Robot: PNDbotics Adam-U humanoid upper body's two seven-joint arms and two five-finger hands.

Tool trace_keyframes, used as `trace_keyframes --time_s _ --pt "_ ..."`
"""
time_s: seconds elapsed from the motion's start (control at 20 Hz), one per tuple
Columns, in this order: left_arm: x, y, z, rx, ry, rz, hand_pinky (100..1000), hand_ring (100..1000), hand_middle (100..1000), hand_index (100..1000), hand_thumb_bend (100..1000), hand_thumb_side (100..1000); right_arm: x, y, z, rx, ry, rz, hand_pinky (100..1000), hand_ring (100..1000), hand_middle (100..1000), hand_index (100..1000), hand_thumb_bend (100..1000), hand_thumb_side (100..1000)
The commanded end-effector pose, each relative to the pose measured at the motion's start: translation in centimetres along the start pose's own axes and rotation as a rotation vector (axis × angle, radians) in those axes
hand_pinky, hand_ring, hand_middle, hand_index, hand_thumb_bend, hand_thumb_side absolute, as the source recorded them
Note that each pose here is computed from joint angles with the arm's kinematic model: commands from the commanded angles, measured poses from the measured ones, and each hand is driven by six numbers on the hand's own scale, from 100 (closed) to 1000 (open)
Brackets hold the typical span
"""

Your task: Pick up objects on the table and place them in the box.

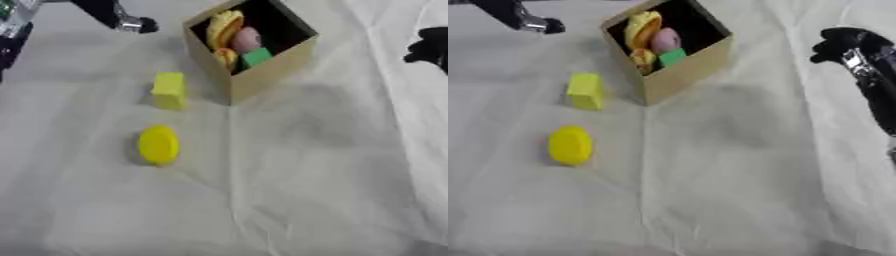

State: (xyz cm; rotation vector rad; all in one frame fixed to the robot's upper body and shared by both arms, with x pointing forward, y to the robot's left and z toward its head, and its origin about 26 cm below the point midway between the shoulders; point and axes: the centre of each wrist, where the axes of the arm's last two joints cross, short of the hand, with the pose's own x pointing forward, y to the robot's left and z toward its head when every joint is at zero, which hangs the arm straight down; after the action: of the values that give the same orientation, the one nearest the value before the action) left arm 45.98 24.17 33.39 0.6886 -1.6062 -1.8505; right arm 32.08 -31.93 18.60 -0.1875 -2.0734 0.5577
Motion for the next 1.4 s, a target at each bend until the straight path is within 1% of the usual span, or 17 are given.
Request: trace_keyframes --time_s 0.05,0.2,0.35,0.55,0.75,0.85,0.95,1.05,1.2,1.25,1.4 --pt "-0.3 1.0 0.9 -0.040 0.039 0.009 819 764 750 865 504 587 0.7 -0.7 -0.2 -0.009 -0.015 0.029 901 712 667 804 100 755" --pt "-1.1 0.4 0.6 -0.097 0.062 0.038 820 767 749 864 533 583 0.7 -0.8 -0.2 -0.014 -0.013 0.029 901 712 667 804 100 755" --pt "-1.9 -0.4 0.1 -0.126 0.083 0.056 817 764 742 853 550 577 0.7 -0.7 -0.2 -0.016 -0.015 0.025 901 712 667 804 100 754" --pt "-2.6 -1.8 -0.4 -0.183 0.104 0.037 819 773 751 860 589 571 0.7 -0.7 -0.3 -0.018 -0.017 0.022 901 712 667 804 100 755" --pt "-3.0 -3.1 -0.9 -0.222 0.122 -0.003 824 782 764 873 614 532 0.7 -0.6 -0.3 -0.017 -0.017 0.019 901 712 666 803 100 757" --pt "-3.1 -3.6 -1.2 -0.234 0.115 -0.003 826 785 770 876 605 475 0.7 -0.6 -0.3 -0.016 -0.017 0.016 901 711 666 803 100 758" --pt "-3.0 -4.1 -1.6 -0.252 0.094 0.004 827 785 770 877 601 468 0.7 -0.5 -0.3 -0.016 -0.016 0.014 901 711 666 803 100 759" --pt "-2.8 -4.3 -2.0 -0.265 0.069 0.014 831 789 776 881 585 439 0.7 -0.5 -0.3 -0.016 -0.016 0.012 901 711 664 802 100 760" --pt "-2.2 -3.9 -2.4 -0.275 0.027 0.015 834 792 780 885 586 455 0.7 -0.5 -0.3 -0.014 -0.015 0.009 901 711 664 802 100 761" --pt "-1.9 -3.7 -2.5 -0.274 0.014 0.012 840 797 784 885 589 468 0.7 -0.5 -0.3 -0.014 -0.013 0.009 901 711 664 802 100 762" --pt "-1.1 -2.8 -2.5 -0.276 -0.021 0.004 844 801 785 885 594 471 0.6 -0.5 -0.2 -0.015 -0.008 0.009 901 710 663 802 100 763"
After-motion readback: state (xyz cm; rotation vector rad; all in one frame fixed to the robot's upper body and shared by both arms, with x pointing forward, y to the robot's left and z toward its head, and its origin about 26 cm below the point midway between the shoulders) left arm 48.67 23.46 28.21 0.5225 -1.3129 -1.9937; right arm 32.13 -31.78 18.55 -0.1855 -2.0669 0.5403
